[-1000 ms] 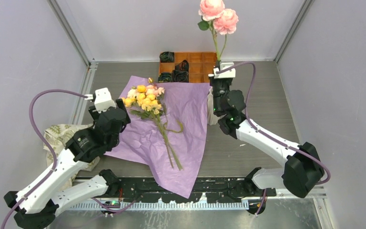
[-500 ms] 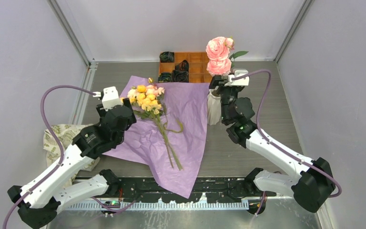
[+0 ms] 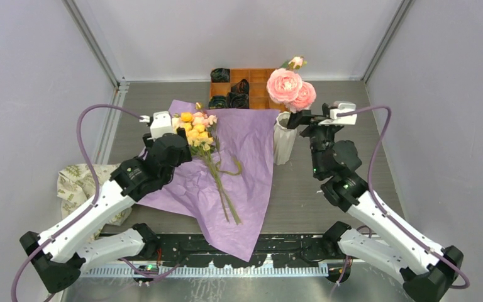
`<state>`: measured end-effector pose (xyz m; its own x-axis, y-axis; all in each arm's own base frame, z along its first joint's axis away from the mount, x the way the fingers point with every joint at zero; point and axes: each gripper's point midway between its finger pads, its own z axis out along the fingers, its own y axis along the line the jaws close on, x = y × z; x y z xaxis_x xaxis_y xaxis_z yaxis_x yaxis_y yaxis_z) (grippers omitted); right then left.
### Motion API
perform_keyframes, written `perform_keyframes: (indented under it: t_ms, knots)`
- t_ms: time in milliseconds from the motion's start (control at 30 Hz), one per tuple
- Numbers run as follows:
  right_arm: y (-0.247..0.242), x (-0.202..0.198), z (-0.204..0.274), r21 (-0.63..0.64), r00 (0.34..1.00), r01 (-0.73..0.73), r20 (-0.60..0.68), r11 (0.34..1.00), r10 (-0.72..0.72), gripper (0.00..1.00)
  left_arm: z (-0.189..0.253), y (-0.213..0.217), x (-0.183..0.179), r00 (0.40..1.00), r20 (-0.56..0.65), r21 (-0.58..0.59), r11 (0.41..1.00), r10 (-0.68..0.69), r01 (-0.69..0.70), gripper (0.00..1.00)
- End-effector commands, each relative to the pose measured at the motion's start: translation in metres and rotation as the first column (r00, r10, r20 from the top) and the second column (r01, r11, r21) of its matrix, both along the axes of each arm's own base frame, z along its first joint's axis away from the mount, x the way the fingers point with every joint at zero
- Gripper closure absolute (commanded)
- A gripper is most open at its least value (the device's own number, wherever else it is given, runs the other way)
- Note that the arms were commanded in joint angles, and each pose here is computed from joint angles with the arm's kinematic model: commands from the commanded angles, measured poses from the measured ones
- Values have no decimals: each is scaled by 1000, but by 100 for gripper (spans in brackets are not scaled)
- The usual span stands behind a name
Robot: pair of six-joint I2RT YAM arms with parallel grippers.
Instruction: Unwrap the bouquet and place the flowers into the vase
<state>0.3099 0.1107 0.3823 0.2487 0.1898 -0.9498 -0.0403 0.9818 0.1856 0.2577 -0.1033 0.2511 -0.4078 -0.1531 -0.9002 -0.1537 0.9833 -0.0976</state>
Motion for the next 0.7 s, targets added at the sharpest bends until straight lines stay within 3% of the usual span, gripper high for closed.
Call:
perform_keyframes:
  t_ms: [0, 300, 500, 667]
  knots:
    - [4, -24, 16, 71, 992, -125, 20, 990, 124, 8, 4, -30, 13, 998, 8, -127, 990, -69, 69, 34]
    - [-11, -70, 57, 176, 970, -239, 95, 955, 225, 8, -38, -64, 28, 971, -140, -317, 938, -194, 141, 34]
    - [-32, -99, 82, 274, 958, -274, 168, 922, 234, 8, -77, -82, 35, 940, -242, -381, 915, -239, 135, 38]
    - [-35, -115, 93, 289, 945, -316, 184, 904, 271, 22, -109, -93, 43, 912, -325, -397, 911, -251, 109, 45]
